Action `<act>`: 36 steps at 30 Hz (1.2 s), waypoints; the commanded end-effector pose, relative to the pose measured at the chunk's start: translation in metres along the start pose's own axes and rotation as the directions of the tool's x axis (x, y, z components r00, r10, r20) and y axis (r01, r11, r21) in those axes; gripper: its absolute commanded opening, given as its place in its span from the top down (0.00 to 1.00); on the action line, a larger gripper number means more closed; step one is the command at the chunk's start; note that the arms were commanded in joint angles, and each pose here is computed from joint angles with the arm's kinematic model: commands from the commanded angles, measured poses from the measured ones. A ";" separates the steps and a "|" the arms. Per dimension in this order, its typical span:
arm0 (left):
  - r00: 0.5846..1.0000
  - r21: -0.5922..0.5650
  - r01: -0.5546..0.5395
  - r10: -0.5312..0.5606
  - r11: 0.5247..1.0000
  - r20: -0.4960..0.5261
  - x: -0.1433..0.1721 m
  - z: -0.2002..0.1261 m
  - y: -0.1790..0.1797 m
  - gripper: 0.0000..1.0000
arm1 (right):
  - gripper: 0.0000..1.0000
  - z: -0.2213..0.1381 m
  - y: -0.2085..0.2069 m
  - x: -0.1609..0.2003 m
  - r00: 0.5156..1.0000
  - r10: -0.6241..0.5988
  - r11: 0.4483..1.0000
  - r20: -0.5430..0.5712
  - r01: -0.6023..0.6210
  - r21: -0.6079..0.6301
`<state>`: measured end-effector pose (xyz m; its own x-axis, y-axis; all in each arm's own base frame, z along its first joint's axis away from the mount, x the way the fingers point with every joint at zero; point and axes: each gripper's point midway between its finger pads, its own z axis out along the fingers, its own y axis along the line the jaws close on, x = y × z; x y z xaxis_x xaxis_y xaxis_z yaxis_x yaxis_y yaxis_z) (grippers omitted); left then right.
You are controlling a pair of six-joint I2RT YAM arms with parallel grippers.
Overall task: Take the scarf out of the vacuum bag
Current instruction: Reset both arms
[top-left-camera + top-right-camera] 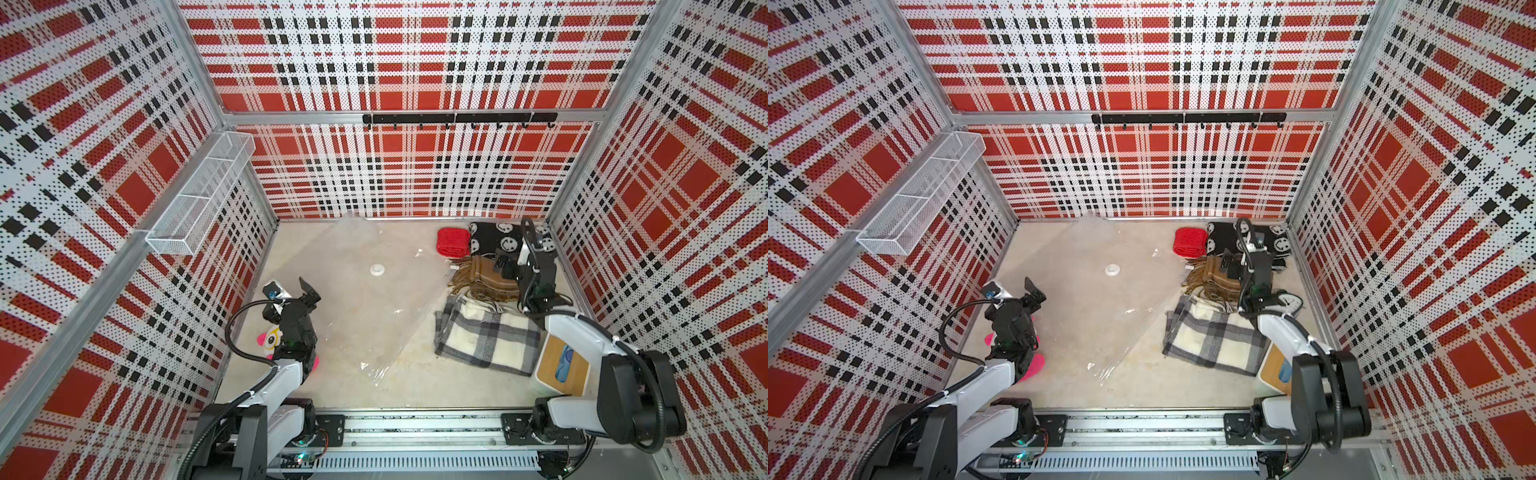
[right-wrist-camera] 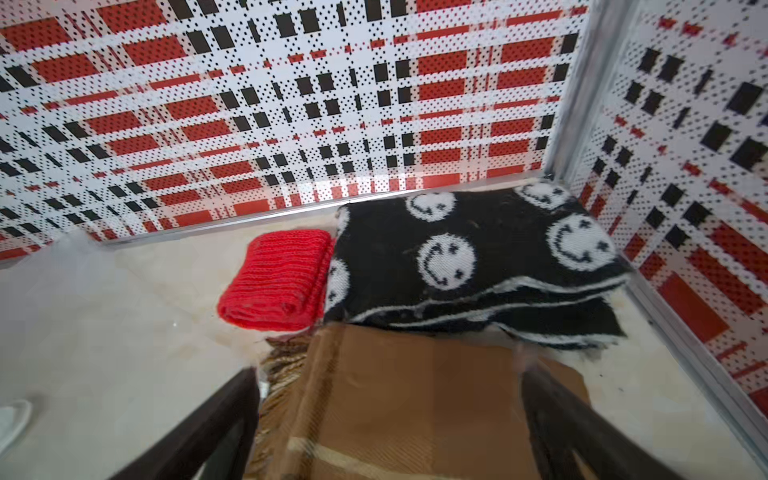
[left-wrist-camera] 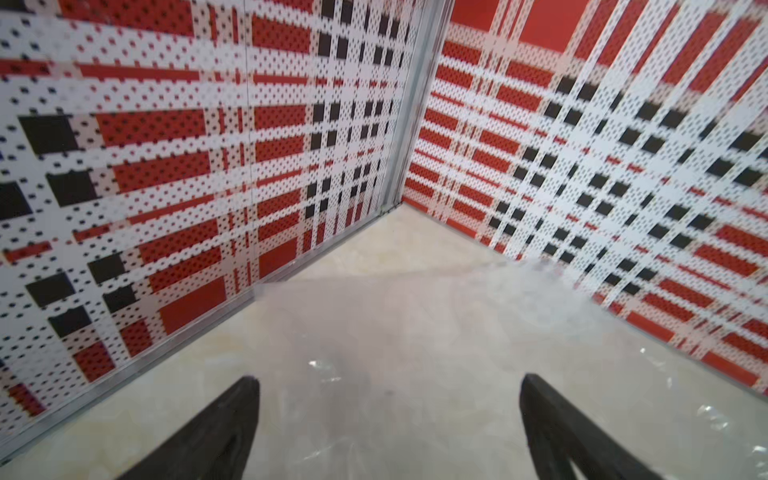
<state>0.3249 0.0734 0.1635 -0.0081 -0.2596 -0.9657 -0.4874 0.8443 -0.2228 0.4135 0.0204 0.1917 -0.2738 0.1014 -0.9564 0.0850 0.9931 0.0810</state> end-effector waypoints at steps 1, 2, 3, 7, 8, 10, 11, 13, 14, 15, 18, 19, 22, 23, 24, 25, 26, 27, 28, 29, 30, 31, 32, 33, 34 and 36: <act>0.992 0.111 -0.046 0.033 0.993 0.122 -0.024 -0.002 -0.022 0.02 | 0.00 -0.013 -0.019 -0.006 0.975 -0.153 0.984 0.160 0.136 0.114; 0.987 0.127 -0.068 0.048 0.990 0.150 -0.023 -0.006 -0.022 0.02 | 0.00 -0.010 -0.024 0.005 0.977 -0.171 0.978 0.131 0.152 0.142; 0.984 0.123 -0.076 0.054 0.990 0.171 -0.019 -0.008 -0.018 0.02 | 0.00 -0.005 -0.028 0.014 0.980 -0.172 0.975 0.099 0.155 0.159; 0.971 0.101 -0.041 0.016 0.994 0.239 -0.021 -0.014 -0.004 0.02 | 0.00 0.006 -0.029 0.034 0.983 -0.169 0.978 0.077 0.157 0.141; 0.972 0.114 -0.030 0.002 0.993 0.234 -0.019 -0.013 -0.004 0.02 | 0.00 0.007 -0.034 0.042 0.986 -0.152 0.978 0.066 0.140 0.155; 0.971 0.123 -0.007 -0.023 0.992 0.238 -0.017 -0.008 0.001 0.02 | 0.00 0.010 -0.043 0.053 0.989 -0.122 0.979 0.079 0.107 0.172; 0.964 0.154 -0.001 -0.040 0.988 0.263 -0.019 -0.006 -0.003 0.02 | 0.00 0.010 -0.045 0.054 0.988 -0.119 0.980 0.100 0.100 0.170; 0.969 0.212 -0.076 0.022 0.974 0.245 -0.005 -0.004 -0.021 0.02 | 0.00 0.005 -0.047 0.056 0.991 -0.097 0.984 0.093 0.082 0.156; 0.966 0.198 -0.089 0.036 0.976 0.256 -0.005 -0.003 -0.024 0.02 | 0.00 0.002 -0.047 0.054 0.987 -0.096 0.986 0.132 0.076 0.148; 0.972 0.176 -0.101 0.060 0.979 0.228 0.001 -0.001 -0.024 0.02 | 0.00 0.000 -0.049 0.057 0.988 -0.082 0.988 0.128 0.064 0.137; 0.974 0.193 -0.142 0.103 0.971 0.201 0.005 0.010 -0.037 0.02 | 0.00 -0.009 -0.057 0.060 0.980 -0.066 0.985 0.185 0.035 0.167; 0.973 0.209 -0.164 0.123 0.964 0.195 0.008 0.013 -0.044 0.02 | 0.00 -0.010 -0.059 0.059 0.978 -0.070 0.983 0.194 0.035 0.182; 0.978 0.205 -0.171 0.140 0.964 0.158 0.012 0.022 -0.048 0.02 | 0.00 -0.011 -0.060 0.059 0.980 -0.062 0.981 0.190 0.025 0.192; 0.977 0.205 -0.169 0.138 0.964 0.160 0.012 0.023 -0.047 0.02 | 0.00 -0.012 -0.061 0.060 0.979 -0.068 0.979 0.192 0.029 0.202; 0.978 0.205 -0.169 0.138 0.964 0.159 0.012 0.023 -0.047 0.02 | 0.00 -0.011 -0.061 0.062 0.983 -0.066 0.977 0.171 0.029 0.209; 0.978 0.205 -0.168 0.137 0.964 0.158 0.012 0.023 -0.047 0.02 | 0.00 -0.010 -0.060 0.062 0.983 -0.068 0.977 0.173 0.030 0.210; 0.978 0.206 -0.169 0.138 0.964 0.158 0.012 0.023 -0.047 0.02 | 0.00 -0.012 -0.060 0.059 0.978 -0.075 0.977 0.194 0.033 0.211; 0.978 0.204 -0.168 0.137 0.964 0.157 0.012 0.023 -0.047 0.02 | 0.00 -0.012 -0.060 0.060 0.979 -0.080 0.976 0.186 0.038 0.216; 0.978 0.204 -0.169 0.138 0.964 0.158 0.012 0.022 -0.047 0.02 | 0.00 -0.012 -0.059 0.061 0.981 -0.078 0.976 0.179 0.038 0.216; 0.978 0.203 -0.169 0.138 0.965 0.158 0.012 0.022 -0.046 0.02 | 0.00 -0.012 -0.058 0.058 0.978 -0.082 0.976 0.192 0.040 0.213; 0.978 0.202 -0.168 0.137 0.965 0.160 0.011 0.022 -0.046 0.02 | 0.00 -0.012 -0.058 0.060 0.979 -0.080 0.977 0.188 0.039 0.211; 0.978 0.202 -0.169 0.138 0.965 0.158 0.012 0.023 -0.046 0.02 | 0.00 -0.010 -0.059 0.061 0.982 -0.073 0.976 0.176 0.034 0.215; 0.978 0.203 -0.168 0.137 0.965 0.159 0.012 0.022 -0.047 0.02 | 0.00 -0.009 -0.059 0.061 0.982 -0.072 0.976 0.175 0.033 0.214; 0.978 0.204 -0.169 0.138 0.964 0.158 0.012 0.022 -0.047 0.02 | 0.00 -0.009 -0.059 0.060 0.981 -0.074 0.977 0.180 0.035 0.211; 0.978 0.202 -0.168 0.137 0.965 0.159 0.012 0.023 -0.046 0.02 | 0.00 -0.008 -0.060 0.061 0.982 -0.070 0.977 0.173 0.033 0.211; 0.978 0.202 -0.168 0.136 0.965 0.159 0.012 0.022 -0.046 0.02 | 0.00 -0.008 -0.060 0.060 0.982 -0.067 0.979 0.178 0.030 0.202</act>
<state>0.3671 0.0414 0.1576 0.0606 -0.0791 -0.9950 -0.2919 0.9519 -0.0935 0.3808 -0.0311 0.1243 -0.1354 0.0225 -0.9905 0.2673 0.9635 -0.0146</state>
